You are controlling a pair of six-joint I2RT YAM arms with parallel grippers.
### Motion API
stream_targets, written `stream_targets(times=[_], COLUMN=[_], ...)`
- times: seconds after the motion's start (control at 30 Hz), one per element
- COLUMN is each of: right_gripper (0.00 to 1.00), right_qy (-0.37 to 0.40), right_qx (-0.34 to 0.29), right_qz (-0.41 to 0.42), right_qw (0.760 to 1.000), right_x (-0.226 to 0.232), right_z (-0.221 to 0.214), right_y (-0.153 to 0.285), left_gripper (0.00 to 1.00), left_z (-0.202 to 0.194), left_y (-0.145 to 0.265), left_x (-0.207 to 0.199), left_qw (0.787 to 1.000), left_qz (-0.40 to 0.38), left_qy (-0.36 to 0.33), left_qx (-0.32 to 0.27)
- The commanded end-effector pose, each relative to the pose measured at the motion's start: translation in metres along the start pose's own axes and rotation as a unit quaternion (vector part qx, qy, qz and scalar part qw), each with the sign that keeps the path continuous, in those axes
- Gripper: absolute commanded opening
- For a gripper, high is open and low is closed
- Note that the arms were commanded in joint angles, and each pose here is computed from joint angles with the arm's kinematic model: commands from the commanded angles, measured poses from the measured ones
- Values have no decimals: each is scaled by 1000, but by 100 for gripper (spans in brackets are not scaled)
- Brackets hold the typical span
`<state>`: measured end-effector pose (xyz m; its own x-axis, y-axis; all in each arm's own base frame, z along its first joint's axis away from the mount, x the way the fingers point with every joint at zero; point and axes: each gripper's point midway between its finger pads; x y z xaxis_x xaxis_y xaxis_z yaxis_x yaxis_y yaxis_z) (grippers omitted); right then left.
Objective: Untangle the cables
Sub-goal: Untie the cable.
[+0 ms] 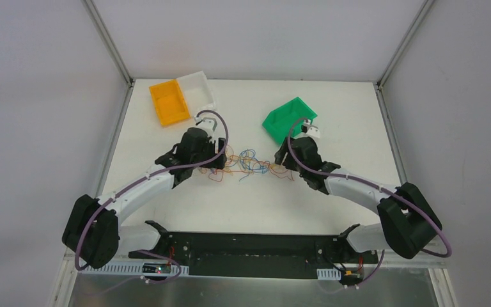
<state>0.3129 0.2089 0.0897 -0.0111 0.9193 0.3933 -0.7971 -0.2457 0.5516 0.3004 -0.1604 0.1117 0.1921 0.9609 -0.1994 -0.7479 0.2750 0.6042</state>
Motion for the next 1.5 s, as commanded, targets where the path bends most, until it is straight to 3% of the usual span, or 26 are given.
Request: stream_targets(times=[0.0, 0.27, 0.47, 0.63, 0.73, 0.87, 0.93, 1.07, 1.1, 1.3, 1.47], right_gripper=[66, 67, 67, 65, 57, 26, 14, 1, 0, 0, 0], right_qy=[7, 16, 14, 6, 0, -7, -10, -15, -15, -45, -92], right_qx=[-9, 24, 58, 83, 100, 80, 60, -3, -20, -155, -232], right_qz=[-49, -61, -52, -51, -38, -42, -40, -62, -77, -139, -172], right_qw=[999, 998, 997, 995, 994, 996, 997, 998, 997, 977, 953], right_x=[-14, -14, -4, 0, 7, 5, 4, -11, -18, -61, -95], right_z=[9, 0, -12, -24, -32, -25, -16, 7, 15, 63, 88], right_y=[1, -9, -22, -33, -34, -32, -27, -12, -7, 39, 72], left_gripper=[74, 74, 74, 73, 70, 68, 60, 6, 0, 0, 0], left_z=[12, 18, 6, -4, -15, -29, -37, -44, -43, -29, -29], left_y=[-5, -30, -42, -50, -58, -68, -72, -86, -88, -84, -77], left_x=[-30, -50, -81, -87, -92, -101, -99, -68, -57, -7, 38], left_qw=[997, 995, 986, 983, 978, 971, 969, 975, 977, 983, 979], left_qz=[-54, -68, -153, -167, -175, -189, -178, -82, -46, 79, 122], left_qy=[-55, -61, -53, -59, -66, -67, -67, -77, -76, -61, 28], left_qx=[22, 26, 24, 46, 88, 133, 160, 191, 191, 154, 163])
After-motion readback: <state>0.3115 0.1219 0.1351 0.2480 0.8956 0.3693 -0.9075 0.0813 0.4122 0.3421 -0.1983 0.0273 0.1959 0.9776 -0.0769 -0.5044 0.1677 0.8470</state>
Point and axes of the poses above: each gripper's point midway between its finger pads, its own y axis back along the fingers, its own x axis along the line the jaws close on, z = x × y, and after that the axes turned 2 degrees about y, right-handed
